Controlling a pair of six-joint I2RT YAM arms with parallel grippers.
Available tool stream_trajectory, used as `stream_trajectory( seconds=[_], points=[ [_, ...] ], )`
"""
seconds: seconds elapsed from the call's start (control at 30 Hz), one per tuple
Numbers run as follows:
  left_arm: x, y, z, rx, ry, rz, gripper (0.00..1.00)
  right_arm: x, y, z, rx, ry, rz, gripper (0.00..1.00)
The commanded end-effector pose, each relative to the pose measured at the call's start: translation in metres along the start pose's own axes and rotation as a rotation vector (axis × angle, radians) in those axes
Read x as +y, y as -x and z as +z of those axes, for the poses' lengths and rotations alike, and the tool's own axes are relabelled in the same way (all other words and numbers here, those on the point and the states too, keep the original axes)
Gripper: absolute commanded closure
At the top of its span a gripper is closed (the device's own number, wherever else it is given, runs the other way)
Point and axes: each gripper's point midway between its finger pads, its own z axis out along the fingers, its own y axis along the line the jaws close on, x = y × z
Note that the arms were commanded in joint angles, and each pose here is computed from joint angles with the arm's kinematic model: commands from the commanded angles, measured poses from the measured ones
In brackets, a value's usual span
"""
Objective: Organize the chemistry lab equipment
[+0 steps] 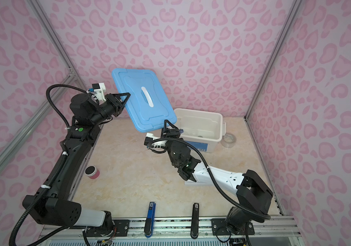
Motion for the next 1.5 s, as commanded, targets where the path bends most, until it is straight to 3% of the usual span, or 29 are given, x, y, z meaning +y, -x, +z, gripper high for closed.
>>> stream_trajectory(
  seconds=[0.0, 0.13, 0.23, 0.3, 0.43, 0.63, 0.83, 1.07, 1.47],
  points=[
    [-0.014, 0.018, 0.002, -0.055, -0.055, 0.067, 0.95, -0.004, -0.009, -0.008, 0.033, 0.0, 0.103, 0.41],
    [-0.014, 0.024, 0.008, -0.067, -0.071, 0.068, 0.95, -0.012, -0.023, -0.02, 0.076, 0.014, 0.222, 0.41],
    [-0.014, 0.028, 0.01, -0.078, -0.08, 0.069, 0.96, -0.025, -0.034, -0.028, 0.126, 0.076, 0.42, 0.42],
    [-0.018, 0.03, 0.012, -0.078, -0.099, 0.079, 0.96, -0.036, -0.045, -0.029, 0.16, 0.163, 0.636, 0.42],
    [-0.024, 0.032, 0.014, -0.078, -0.122, 0.084, 0.96, -0.055, -0.066, -0.03, 0.182, 0.426, 1.25, 0.41],
    [-0.028, 0.031, 0.014, -0.082, -0.151, 0.083, 0.96, -0.055, -0.034, -0.024, -0.004, 0.691, 1.882, 0.35],
    [-0.031, 0.027, 0.013, -0.072, -0.167, 0.08, 0.96, -0.062, -0.02, -0.006, -0.271, 0.782, 2.302, 0.29],
    [-0.031, 0.024, 0.013, -0.064, -0.175, 0.075, 0.96, -0.042, -0.009, 0.013, -0.39, 0.825, 2.487, 0.23],
    [-0.029, 0.011, 0.018, -0.025, -0.183, 0.061, 0.96, -0.022, -0.002, 0.034, -0.49, 0.853, 2.606, 0.25]
  ],
)
